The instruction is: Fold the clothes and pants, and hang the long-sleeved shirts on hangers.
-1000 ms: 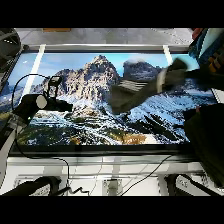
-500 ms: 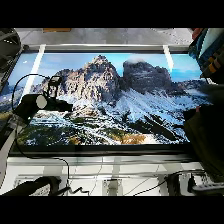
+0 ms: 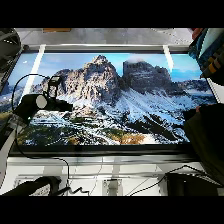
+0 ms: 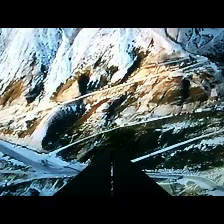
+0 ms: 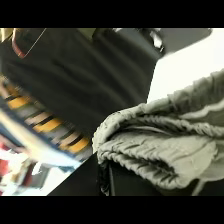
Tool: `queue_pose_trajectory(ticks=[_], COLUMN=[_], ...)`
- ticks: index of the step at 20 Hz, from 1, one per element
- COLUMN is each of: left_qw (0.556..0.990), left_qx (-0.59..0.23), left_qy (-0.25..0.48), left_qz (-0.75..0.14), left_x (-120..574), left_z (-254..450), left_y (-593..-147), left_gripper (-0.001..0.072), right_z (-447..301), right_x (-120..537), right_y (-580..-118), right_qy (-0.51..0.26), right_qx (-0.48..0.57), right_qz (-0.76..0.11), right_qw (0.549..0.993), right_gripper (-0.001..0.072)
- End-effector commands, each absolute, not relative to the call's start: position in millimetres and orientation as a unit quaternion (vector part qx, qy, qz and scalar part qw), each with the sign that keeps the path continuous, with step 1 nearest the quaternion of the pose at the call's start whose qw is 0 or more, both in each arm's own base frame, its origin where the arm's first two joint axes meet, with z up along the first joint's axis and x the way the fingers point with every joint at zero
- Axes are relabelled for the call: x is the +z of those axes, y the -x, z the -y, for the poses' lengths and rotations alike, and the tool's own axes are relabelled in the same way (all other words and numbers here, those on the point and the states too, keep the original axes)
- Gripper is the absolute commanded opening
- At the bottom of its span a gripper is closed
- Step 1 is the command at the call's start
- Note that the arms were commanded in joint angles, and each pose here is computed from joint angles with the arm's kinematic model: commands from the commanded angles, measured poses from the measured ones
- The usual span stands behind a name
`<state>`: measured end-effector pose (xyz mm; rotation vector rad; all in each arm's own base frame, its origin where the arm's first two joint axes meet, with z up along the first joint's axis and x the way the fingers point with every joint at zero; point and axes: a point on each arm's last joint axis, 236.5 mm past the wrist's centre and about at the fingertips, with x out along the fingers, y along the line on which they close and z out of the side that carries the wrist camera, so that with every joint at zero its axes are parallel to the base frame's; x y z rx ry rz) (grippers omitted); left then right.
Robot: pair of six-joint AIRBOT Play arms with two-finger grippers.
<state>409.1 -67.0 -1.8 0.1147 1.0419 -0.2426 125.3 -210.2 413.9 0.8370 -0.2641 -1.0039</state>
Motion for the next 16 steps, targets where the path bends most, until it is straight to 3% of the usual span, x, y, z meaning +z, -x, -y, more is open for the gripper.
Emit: queue_pose_trajectory(ticks=[1,8,9,11,12,16], left_qw=[0.859,0.859,0.859,0.859,0.859,0.859], left_qx=[-0.122,-0.123,-0.123,-0.123,-0.123,-0.122], left_qy=[-0.035,-0.035,-0.035,-0.034,-0.034,-0.035], left_qz=[-0.496,-0.496,-0.496,-0.496,-0.496,-0.496], left_x=[0,-1,-1,-1,0,-1], left_z=[75,75,75,75,75,75], left_y=[-408,-408,-408,-408,-408,-408], left_gripper=[0.0005,0.0005,0.0005,0.0005,0.0005,0.0005], right_z=[171,128,126,120,117,109], right_x=[418,432,432,436,438,444], right_y=[-155,-185,-185,-191,-193,-199], right_qy=[-0.438,-0.495,-0.501,-0.505,-0.507,-0.511], right_qx=[-0.399,-0.312,-0.309,-0.291,-0.282,-0.257], right_qz=[0.121,0.133,0.133,0.133,0.133,0.135], right_qw=[0.797,0.800,0.798,0.802,0.804,0.809], right_gripper=[0.0014,0.0031,0.0130,0.0517,0.0616,0.0624])
